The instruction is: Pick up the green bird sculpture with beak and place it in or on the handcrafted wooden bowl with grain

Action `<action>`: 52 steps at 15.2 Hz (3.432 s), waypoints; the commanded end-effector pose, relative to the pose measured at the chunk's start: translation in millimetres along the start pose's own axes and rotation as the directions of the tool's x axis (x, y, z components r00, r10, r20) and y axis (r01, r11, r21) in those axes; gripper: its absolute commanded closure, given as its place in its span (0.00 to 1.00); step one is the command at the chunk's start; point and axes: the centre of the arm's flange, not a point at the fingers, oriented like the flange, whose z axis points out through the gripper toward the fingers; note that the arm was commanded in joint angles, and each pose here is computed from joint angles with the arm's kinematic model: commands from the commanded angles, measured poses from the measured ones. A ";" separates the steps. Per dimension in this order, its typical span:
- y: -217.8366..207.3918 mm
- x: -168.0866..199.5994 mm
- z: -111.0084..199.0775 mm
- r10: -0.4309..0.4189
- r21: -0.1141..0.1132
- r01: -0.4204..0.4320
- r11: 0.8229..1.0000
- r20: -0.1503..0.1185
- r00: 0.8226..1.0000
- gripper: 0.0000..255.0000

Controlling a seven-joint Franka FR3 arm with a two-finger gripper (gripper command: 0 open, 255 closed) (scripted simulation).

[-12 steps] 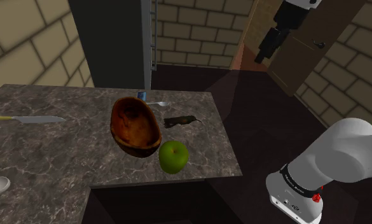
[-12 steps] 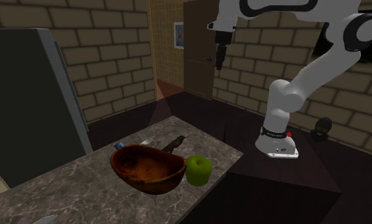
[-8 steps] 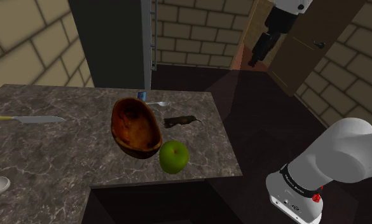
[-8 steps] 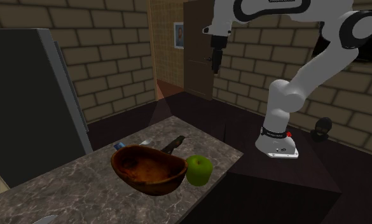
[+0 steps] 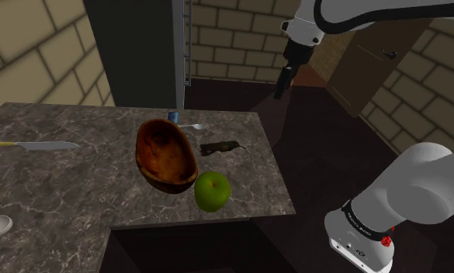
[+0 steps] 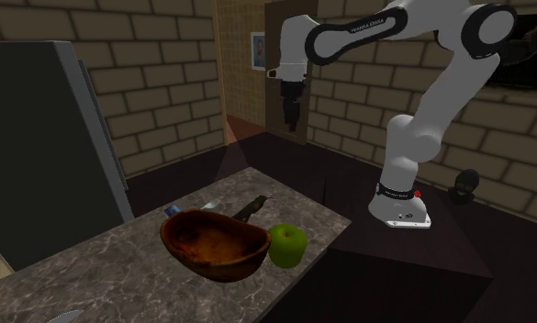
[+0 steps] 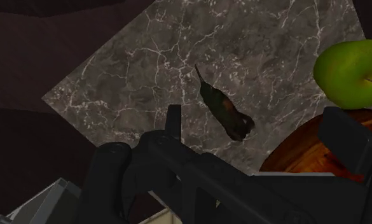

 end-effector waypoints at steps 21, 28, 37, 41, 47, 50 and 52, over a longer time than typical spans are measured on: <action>-46.7 165.5 254.7 -0.479 0.022 0.484 0.875 0.189 0.857 0.00; -53.6 174.2 304.0 -0.523 0.030 0.529 0.848 0.208 0.826 0.00; -52.0 170.6 322.4 -0.523 0.030 0.529 0.848 0.208 0.826 0.00; -52.1 170.6 322.4 -0.523 0.030 0.529 0.848 0.208 0.826 1.00; -52.1 170.6 322.4 -0.523 0.030 0.529 0.848 0.208 0.826 1.00; -52.2 170.7 317.1 -0.523 0.030 0.529 0.848 0.208 0.826 1.00; -52.6 170.8 306.6 -0.523 0.030 0.529 0.848 0.208 0.826 1.00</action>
